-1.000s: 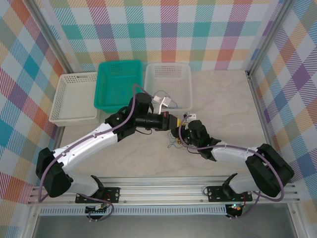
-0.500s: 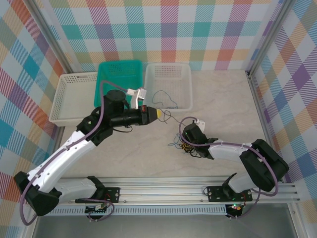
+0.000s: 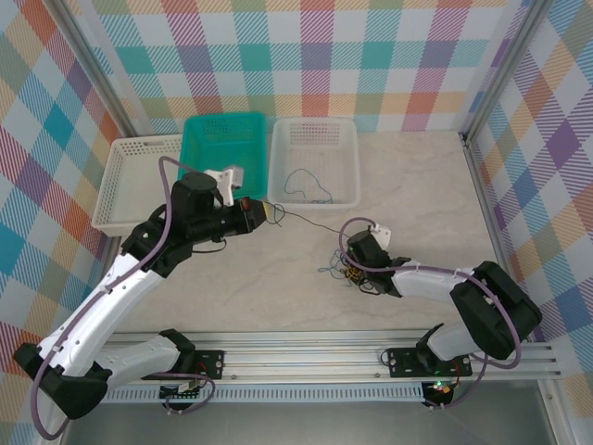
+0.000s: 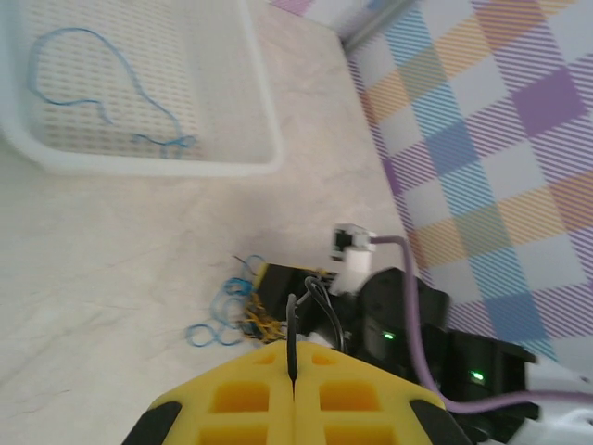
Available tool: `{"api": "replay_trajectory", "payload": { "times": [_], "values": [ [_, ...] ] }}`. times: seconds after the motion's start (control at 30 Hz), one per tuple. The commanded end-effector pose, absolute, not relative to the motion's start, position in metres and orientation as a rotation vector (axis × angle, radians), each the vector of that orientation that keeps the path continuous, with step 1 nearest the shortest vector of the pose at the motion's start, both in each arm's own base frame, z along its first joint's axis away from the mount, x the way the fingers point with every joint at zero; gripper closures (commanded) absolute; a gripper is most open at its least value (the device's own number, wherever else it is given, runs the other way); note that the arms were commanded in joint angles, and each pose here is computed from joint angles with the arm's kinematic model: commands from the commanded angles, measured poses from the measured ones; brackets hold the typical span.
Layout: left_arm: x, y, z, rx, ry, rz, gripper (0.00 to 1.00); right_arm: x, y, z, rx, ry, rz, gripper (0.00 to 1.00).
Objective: Untangle the cables
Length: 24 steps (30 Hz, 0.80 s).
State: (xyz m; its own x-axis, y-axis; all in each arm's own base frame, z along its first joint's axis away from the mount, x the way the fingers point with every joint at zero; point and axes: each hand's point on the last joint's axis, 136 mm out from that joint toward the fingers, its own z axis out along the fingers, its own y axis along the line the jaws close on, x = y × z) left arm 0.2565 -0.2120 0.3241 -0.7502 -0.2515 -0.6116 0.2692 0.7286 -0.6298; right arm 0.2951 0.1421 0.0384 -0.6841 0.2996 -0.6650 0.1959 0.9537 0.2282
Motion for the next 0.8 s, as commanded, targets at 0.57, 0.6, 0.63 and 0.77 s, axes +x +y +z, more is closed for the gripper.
{"api": "replay_trajectory", "payload": {
  "times": [0.57,0.6,0.63,0.77],
  "values": [
    [0.271,-0.096,0.302,-0.382,2.236,-0.257,1.0,0.285,0.107,0.045,0.496,2.291,0.109,0.37],
    [0.271,-0.09,0.301,-0.404,2.238,-0.218,1.0,0.285,0.107,0.046,0.496,2.289,0.111,0.36],
    [0.271,-0.084,0.3,-0.425,2.241,-0.174,1.0,0.285,0.107,0.048,0.496,2.289,0.111,0.35],
    [0.269,-0.059,0.3,-0.491,2.242,-0.01,1.0,0.285,0.104,0.056,0.505,2.273,0.114,0.32]
  ]
}}
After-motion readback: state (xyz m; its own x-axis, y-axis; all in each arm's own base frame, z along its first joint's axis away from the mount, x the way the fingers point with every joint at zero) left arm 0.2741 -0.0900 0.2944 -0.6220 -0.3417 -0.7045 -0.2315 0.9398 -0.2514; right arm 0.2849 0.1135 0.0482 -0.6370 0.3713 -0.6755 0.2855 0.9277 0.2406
